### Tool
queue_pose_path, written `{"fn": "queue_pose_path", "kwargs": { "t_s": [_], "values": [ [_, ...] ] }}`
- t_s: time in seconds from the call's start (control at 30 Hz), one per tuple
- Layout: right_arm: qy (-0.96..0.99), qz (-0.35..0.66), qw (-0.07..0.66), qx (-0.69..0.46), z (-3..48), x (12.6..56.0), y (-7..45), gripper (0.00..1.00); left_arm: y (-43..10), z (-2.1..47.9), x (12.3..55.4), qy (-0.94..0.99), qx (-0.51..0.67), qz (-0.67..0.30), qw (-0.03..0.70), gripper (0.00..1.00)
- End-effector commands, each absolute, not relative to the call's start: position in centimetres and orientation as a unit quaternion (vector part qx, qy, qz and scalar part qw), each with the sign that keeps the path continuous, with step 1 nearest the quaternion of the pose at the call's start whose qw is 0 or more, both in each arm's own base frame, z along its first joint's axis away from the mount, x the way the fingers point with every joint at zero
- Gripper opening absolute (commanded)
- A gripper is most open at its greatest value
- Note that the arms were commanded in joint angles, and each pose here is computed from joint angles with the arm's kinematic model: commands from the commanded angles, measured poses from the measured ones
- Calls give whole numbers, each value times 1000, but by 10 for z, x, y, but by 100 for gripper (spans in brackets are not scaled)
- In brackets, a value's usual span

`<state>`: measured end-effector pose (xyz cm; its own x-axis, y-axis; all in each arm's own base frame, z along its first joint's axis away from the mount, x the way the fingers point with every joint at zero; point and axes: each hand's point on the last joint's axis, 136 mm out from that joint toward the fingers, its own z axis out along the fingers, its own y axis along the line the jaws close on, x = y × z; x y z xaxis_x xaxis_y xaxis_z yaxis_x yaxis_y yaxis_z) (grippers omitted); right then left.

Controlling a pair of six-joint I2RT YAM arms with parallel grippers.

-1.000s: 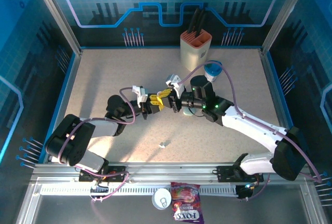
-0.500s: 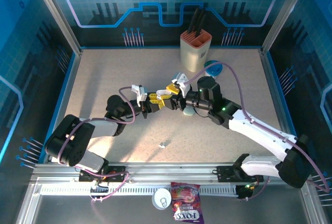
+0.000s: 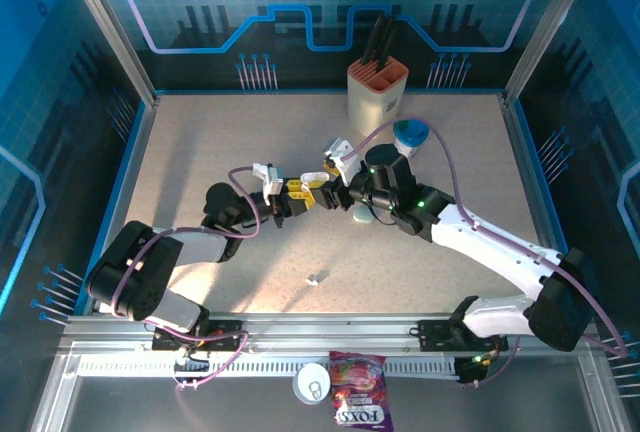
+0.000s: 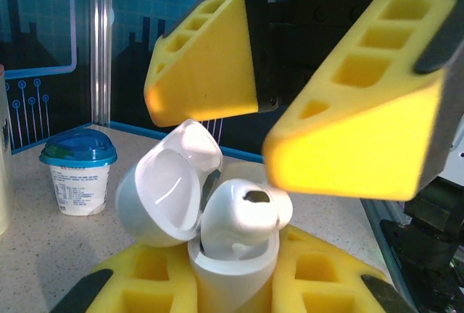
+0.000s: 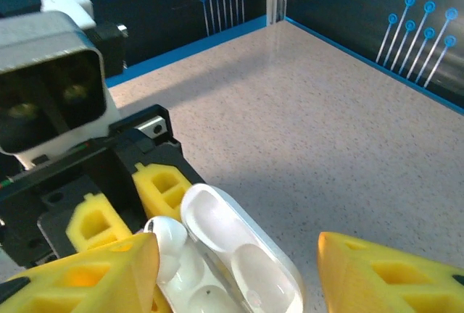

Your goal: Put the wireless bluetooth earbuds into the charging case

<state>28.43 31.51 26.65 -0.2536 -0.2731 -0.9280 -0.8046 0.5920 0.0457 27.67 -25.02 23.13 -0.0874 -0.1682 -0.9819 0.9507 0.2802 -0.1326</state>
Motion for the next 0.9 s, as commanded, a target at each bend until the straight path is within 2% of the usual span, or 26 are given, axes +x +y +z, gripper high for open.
{"fn": "queue_pose_path", "kwargs": {
  "t_s": [0.0, 0.3, 0.37, 0.5, 0.67, 0.77, 0.87],
  "values": [
    [753, 251, 494, -356, 269, 290, 310, 60, -247, 251, 275, 527, 361, -476, 604, 8],
    [778, 214, 496, -320, 267, 301, 298, 60, -245, 253, 276, 526, 361, -473, 608, 8],
    [780, 213, 495, -319, 268, 302, 296, 64, -245, 253, 276, 526, 361, -474, 607, 8],
    [763, 255, 498, -324, 281, 292, 302, 72, -243, 250, 278, 529, 358, -469, 610, 8],
    [771, 280, 499, -280, 284, 285, 282, 71, -218, 245, 300, 556, 313, -430, 639, 7],
    [806, 277, 475, -217, 262, 285, 263, 70, -191, 242, 320, 576, 270, -386, 668, 6],
    [845, 289, 411, -184, 226, 273, 260, 70, -168, 243, 332, 586, 239, -351, 690, 6]
  ]
}}
